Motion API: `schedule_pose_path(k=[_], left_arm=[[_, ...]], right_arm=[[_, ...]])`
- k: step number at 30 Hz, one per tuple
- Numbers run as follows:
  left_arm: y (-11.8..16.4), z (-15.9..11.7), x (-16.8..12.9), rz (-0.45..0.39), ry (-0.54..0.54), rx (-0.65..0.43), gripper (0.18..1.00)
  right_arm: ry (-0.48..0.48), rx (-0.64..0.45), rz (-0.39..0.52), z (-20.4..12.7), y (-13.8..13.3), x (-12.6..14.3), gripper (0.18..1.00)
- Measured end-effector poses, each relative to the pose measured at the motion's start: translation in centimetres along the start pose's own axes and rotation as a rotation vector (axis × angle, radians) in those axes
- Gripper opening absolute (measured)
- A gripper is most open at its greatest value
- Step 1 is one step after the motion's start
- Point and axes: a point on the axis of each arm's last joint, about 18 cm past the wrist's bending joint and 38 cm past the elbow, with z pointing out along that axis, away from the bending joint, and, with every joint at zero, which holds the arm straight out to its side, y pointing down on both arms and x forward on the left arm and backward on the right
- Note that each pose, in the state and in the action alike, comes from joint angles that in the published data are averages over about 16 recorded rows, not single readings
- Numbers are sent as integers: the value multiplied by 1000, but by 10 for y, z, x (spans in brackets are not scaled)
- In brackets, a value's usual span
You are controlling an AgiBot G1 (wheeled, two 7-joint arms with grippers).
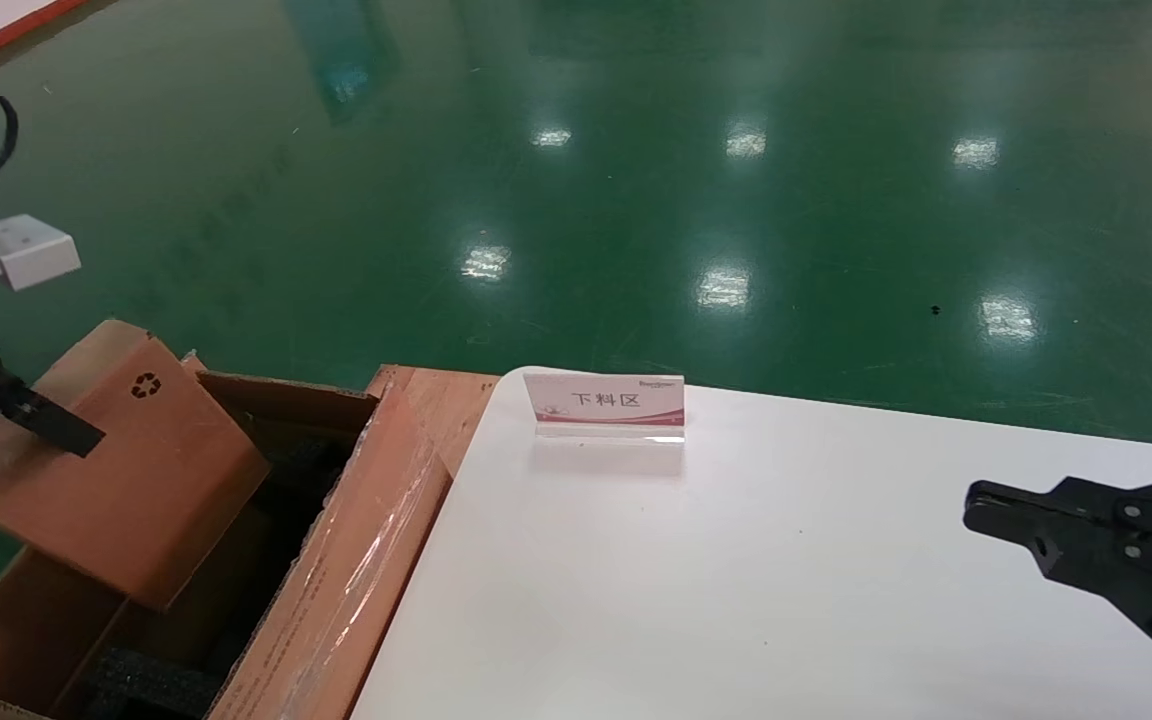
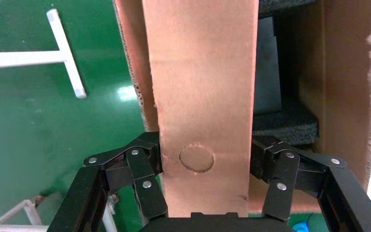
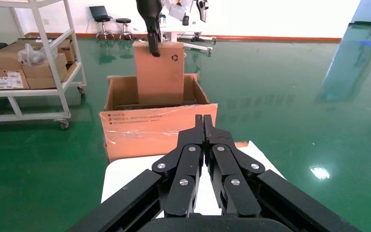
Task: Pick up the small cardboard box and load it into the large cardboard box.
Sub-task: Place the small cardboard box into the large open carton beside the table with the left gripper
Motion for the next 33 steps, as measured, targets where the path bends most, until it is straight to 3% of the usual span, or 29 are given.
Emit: schedule_pose_path(k=[13, 18, 33], left_arm=[[13, 38, -5, -55, -3, -43, 297], [19, 46, -8, -65, -12, -61, 297], [19, 69, -18, -67, -98, -81, 296]], right_arm=[[0, 0, 0, 0, 0, 0, 309], [0, 0, 0, 0, 0, 0, 394], [0, 0, 0, 0, 0, 0, 751]])
